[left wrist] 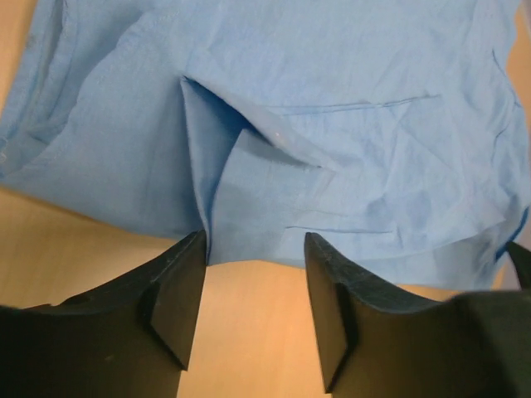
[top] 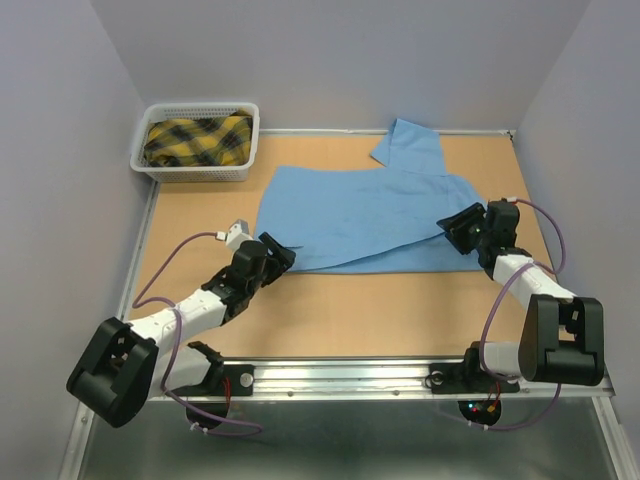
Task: Fold and stack the long sleeve shirts
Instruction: Fold the shirt
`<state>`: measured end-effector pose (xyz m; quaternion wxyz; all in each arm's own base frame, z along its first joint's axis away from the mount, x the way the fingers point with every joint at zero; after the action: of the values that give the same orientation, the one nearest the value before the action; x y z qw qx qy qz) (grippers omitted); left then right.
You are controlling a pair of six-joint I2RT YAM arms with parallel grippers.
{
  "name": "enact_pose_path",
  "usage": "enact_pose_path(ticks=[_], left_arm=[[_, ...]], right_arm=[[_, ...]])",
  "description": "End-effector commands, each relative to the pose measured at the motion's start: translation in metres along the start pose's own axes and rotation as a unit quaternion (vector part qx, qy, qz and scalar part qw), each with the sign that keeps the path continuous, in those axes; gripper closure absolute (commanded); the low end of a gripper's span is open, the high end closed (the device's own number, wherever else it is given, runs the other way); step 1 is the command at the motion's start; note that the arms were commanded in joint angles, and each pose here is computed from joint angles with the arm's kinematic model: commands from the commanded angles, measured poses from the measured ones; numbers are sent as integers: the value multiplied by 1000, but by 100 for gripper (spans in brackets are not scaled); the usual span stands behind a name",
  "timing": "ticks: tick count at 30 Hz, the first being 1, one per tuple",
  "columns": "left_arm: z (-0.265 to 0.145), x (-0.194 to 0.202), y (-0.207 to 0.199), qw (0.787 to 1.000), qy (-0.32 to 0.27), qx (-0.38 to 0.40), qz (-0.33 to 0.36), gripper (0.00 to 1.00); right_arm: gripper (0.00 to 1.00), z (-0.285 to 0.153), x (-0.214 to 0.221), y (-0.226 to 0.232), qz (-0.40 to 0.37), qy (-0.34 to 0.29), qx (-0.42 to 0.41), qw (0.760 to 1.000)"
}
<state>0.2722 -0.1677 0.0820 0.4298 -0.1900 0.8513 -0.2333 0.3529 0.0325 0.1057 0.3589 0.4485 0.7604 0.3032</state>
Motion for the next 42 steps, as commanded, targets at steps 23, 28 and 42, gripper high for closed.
enact_pose_path(ticks=[23, 28, 42], left_arm=[[45, -38, 4, 991, 73, -110, 25, 35], [51, -26, 13, 987, 94, -124, 26, 42], [54, -33, 12, 987, 87, -131, 42, 86]], right_arm=[[47, -17, -11, 14, -70, -22, -22, 997], [47, -16, -10, 12, -70, -21, -20, 997], [47, -9, -5, -11, -37, -16, 17, 999]])
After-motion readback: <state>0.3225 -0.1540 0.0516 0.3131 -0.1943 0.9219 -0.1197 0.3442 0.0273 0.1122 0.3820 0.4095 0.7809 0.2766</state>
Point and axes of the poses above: each gripper's point midway between its finger pads, its own z axis out along the fingers, its own y axis along the line the jaws close on, x = y × z, the point moved 1 cm from there along -z, back along the fingers, and after that the axes turned 10 degrees about z, right-handed, at the moved point
